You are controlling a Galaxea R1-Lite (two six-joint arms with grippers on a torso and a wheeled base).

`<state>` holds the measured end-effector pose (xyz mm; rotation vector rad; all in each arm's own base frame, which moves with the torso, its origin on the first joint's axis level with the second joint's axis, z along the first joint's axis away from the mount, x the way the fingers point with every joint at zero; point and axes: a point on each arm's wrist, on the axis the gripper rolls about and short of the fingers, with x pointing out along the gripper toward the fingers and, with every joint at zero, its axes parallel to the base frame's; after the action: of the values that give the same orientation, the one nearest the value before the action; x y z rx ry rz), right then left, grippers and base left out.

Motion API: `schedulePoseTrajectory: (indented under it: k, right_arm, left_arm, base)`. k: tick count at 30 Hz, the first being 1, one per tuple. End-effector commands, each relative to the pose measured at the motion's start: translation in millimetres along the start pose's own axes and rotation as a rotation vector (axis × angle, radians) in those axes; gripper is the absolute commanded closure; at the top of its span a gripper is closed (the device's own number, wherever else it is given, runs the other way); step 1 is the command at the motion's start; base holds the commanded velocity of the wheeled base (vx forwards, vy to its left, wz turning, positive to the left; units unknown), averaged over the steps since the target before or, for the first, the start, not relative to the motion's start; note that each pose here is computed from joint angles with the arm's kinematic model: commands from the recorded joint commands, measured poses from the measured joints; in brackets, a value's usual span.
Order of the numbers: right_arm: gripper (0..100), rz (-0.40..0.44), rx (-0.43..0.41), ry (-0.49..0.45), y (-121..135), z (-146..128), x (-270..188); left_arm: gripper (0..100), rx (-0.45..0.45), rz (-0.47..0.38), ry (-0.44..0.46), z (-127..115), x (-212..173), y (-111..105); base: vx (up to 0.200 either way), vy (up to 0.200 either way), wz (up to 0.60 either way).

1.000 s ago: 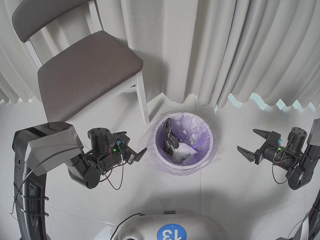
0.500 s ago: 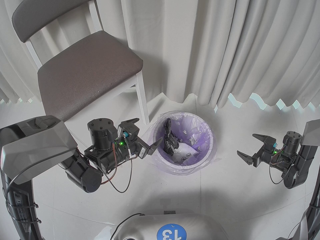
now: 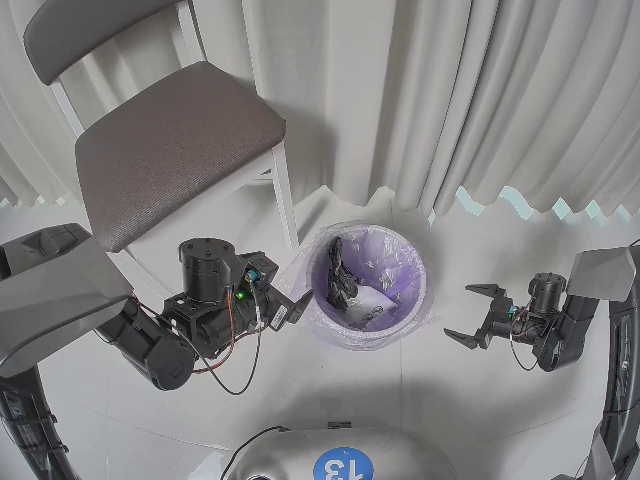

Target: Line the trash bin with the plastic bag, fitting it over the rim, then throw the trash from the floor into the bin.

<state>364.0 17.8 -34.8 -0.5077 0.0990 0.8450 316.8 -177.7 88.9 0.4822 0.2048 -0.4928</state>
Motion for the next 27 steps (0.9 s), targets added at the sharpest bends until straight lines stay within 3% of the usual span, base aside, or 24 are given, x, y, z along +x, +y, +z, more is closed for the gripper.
schedulePoseTrajectory:
  k: [1,5,14,20,27]
  right_arm:
    - [0,0.082,-0.005,-0.036,8.6,-2.3,25.5]
    - [0,0.108,0.003,-0.047,-1.4,-2.8,41.1]
    - [0,0.069,0.052,0.007,-29.8,-38.5,47.7]
    - [0,0.062,0.076,0.035,-41.9,-43.6,44.7]
    - [0,0.125,0.129,0.077,-61.8,-35.2,69.0]
  left_arm:
    - [0,0.003,0.044,0.041,0.6,-8.7,8.0]
    - [0,0.050,0.049,0.058,2.2,-9.3,13.0]
    - [0,0.076,0.051,0.084,10.7,-15.8,20.2]
    - [0,0.080,0.056,0.102,8.1,-16.7,16.6]
    - [0,0.107,0.049,0.081,18.3,-10.3,10.7]
  base:
    - [0.000,0.000,0.00]
    - [0.000,0.000,0.00]
    - [0.000,0.000,0.00]
    - [0.000,0.000,0.00]
    - [0.000,0.000,0.00]
